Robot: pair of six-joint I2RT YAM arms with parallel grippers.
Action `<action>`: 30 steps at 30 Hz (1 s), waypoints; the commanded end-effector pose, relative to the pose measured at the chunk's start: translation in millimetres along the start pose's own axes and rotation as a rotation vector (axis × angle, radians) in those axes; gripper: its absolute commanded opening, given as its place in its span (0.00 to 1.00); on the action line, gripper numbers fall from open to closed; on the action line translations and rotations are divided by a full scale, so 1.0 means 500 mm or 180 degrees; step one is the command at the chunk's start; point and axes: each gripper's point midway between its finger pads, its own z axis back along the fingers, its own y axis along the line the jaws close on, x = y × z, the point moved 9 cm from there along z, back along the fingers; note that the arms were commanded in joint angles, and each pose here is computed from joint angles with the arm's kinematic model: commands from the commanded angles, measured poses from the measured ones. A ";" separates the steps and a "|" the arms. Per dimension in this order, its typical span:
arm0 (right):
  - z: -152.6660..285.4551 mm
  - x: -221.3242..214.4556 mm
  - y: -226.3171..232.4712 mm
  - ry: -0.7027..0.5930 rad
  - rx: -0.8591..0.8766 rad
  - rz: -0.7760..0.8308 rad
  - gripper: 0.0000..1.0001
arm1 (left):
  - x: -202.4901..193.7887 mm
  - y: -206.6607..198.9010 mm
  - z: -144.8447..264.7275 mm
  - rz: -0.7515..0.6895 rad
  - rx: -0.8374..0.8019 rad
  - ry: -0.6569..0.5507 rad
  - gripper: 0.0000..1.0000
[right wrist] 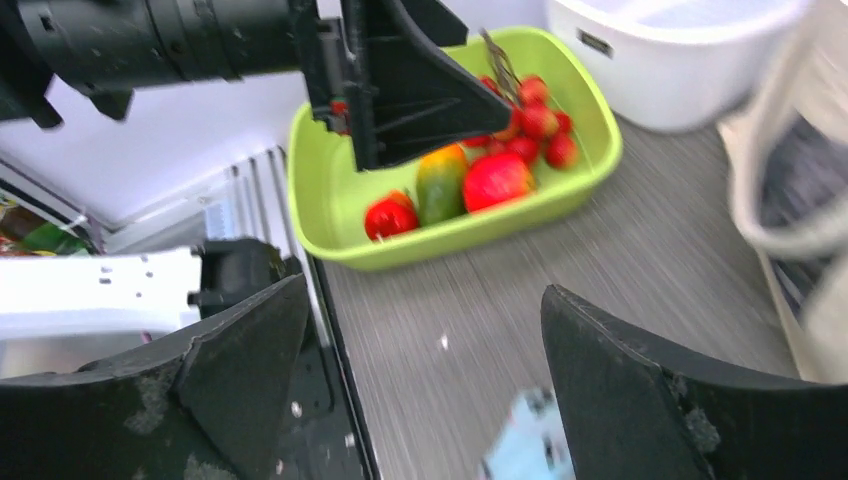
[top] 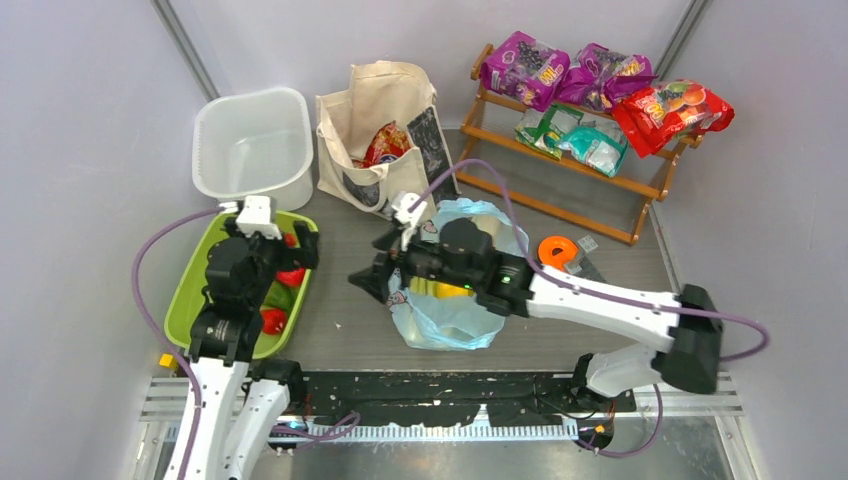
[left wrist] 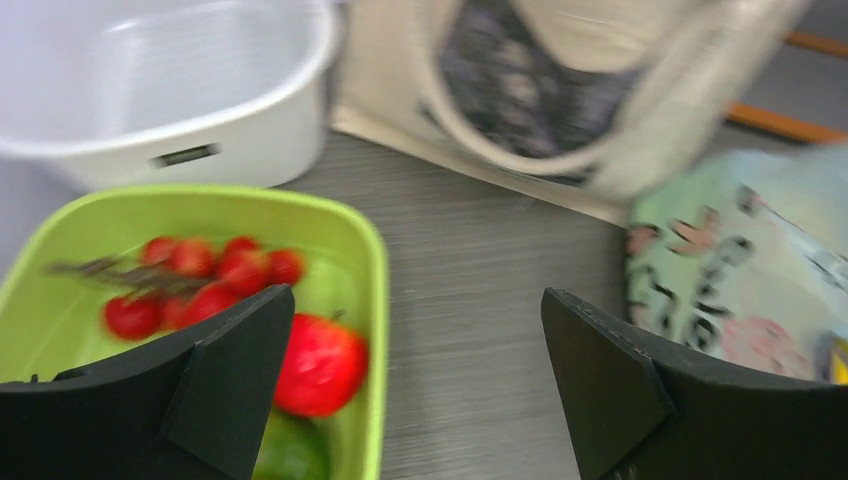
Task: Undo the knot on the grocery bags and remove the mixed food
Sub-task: Place the fake fruit in the bin, then pick up the fake fruit from the takeout bag.
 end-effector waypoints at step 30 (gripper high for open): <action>0.238 -0.201 -0.192 0.1136 -0.2415 -0.0602 0.83 | -0.066 -0.323 -0.046 -0.0384 -0.2837 0.1367 0.90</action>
